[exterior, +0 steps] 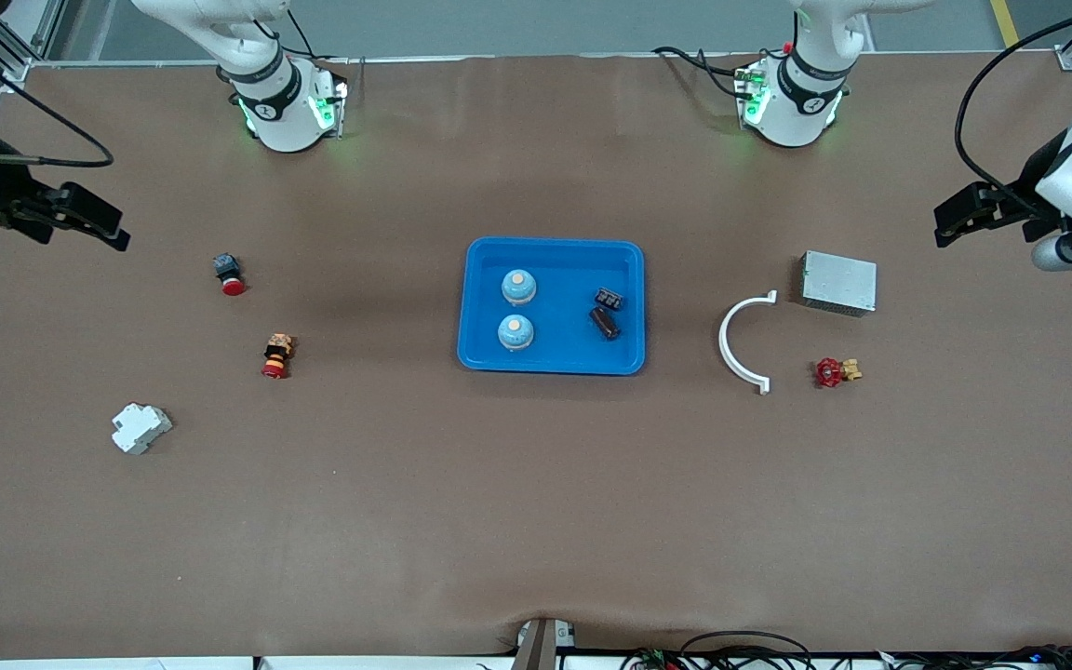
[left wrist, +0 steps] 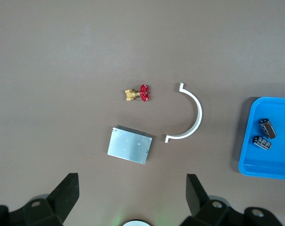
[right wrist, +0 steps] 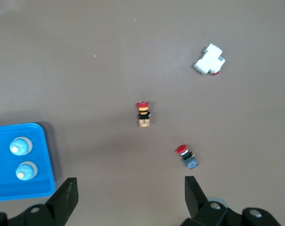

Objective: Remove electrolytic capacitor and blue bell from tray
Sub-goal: 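Move the right gripper toward the tray while the left gripper follows, then grasp a blue bell with the right gripper while the left grasps a capacitor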

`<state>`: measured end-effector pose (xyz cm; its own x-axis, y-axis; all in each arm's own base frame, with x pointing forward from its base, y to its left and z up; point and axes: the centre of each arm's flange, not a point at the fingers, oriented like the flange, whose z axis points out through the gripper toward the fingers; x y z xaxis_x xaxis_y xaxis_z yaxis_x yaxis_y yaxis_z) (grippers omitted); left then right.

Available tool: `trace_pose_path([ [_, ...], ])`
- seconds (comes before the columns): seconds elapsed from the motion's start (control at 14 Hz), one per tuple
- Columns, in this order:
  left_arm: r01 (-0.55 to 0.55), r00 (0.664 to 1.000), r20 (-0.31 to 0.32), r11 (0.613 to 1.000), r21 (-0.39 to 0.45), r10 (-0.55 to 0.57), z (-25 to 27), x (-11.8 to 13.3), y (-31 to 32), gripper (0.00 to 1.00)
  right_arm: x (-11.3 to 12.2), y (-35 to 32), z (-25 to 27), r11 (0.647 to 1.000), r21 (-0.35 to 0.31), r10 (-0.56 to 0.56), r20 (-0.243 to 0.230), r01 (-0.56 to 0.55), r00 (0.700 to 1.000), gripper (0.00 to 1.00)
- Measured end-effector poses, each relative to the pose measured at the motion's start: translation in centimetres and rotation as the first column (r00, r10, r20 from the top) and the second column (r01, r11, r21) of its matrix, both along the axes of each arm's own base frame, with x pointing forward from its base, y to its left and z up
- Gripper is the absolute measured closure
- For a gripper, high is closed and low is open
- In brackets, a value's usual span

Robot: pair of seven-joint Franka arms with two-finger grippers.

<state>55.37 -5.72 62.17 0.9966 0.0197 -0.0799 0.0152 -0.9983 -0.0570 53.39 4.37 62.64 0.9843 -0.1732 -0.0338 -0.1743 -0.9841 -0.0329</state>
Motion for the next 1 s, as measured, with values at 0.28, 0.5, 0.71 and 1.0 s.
trace_pose_path([
  [0.28, 0.005, 0.999, -0.038, 1.0, 0.003, -0.005, -2.2, 0.9, -2.1, 0.0, -1.6, 7.2, -1.9, 0.994, -0.008, -0.106, -0.006, 0.106, 0.994, 0.0],
  [0.5, 0.004, 0.998, -0.067, 1.0, 0.002, -0.004, -3.9, 1.4, -3.5, 0.0, -3.4, 13.4, -5.1, 0.978, -0.005, -0.21, 0.002, 0.21, 0.978, 0.0],
  [0.71, -0.033, 0.996, -0.083, 0.999, 0.015, 0.034, -5.4, 1.4, -6.4, 0.0, -5.9, 21.2, -9.3, 0.953, 0.037, -0.304, 0.045, 0.302, 0.952, 0.0],
  [1.0, -0.075, 0.993, -0.085, 0.996, 0.042, 0.078, -7.6, 0.2, -11.7, 0.0, -7.3, 27.4, -16.1, 0.922, 0.05, -0.386, 0.031, 0.384, 0.922, 0.0],
])
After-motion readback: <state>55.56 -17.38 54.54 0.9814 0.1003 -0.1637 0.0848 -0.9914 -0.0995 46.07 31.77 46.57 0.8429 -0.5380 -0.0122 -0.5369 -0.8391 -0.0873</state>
